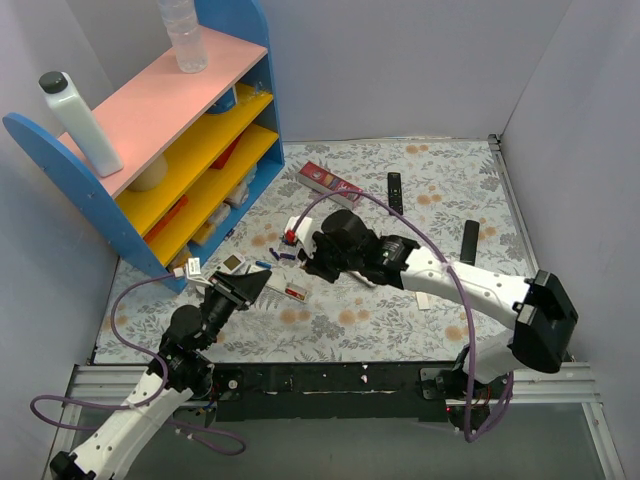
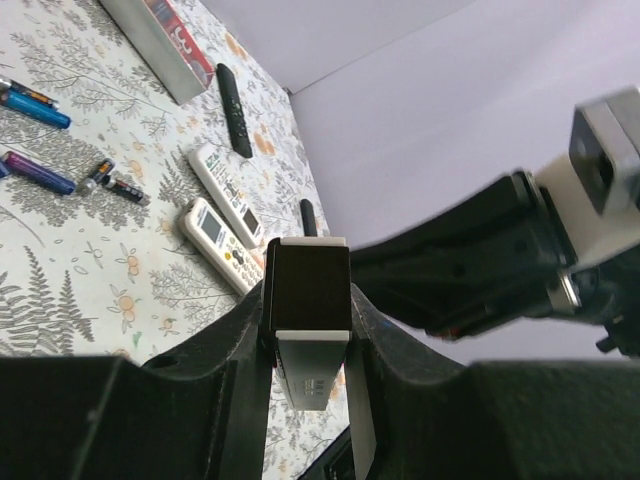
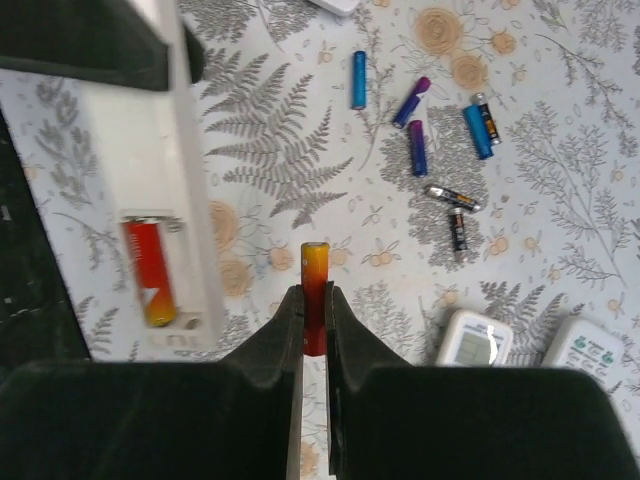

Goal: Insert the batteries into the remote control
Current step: Load the battery into the remote control.

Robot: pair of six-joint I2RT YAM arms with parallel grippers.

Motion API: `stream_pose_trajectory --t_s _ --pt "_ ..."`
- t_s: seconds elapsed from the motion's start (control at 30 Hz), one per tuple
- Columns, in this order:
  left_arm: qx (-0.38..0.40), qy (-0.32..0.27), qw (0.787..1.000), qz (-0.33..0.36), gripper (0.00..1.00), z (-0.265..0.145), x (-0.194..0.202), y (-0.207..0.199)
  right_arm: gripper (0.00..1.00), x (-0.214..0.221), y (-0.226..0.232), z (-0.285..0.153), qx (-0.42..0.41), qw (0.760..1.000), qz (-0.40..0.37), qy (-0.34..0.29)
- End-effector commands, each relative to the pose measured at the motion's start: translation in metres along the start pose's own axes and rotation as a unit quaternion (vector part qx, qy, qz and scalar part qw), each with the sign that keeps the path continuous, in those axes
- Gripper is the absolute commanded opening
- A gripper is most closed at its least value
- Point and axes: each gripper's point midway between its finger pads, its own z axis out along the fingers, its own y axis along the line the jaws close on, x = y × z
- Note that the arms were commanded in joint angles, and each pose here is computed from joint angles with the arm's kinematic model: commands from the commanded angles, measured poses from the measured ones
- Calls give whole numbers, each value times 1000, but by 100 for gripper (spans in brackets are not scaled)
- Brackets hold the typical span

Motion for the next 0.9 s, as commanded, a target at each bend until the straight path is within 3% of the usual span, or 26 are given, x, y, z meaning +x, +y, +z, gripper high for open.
stream_pose_trajectory --t_s 0.0,0.33,0.6,0.87 --pt "-30 37 999 -16 0 -2 34 49 5 -8 20 -29 17 999 28 -20" --pt "-18 58 996 -62 0 -3 48 53 4 -7 60 -50 20 998 66 -11" --pt "1 73 995 -68 0 -5 53 46 5 10 63 -38 35 996 76 37" --pt "21 83 994 -70 0 -8 56 41 9 6 61 -33 40 996 75 42"
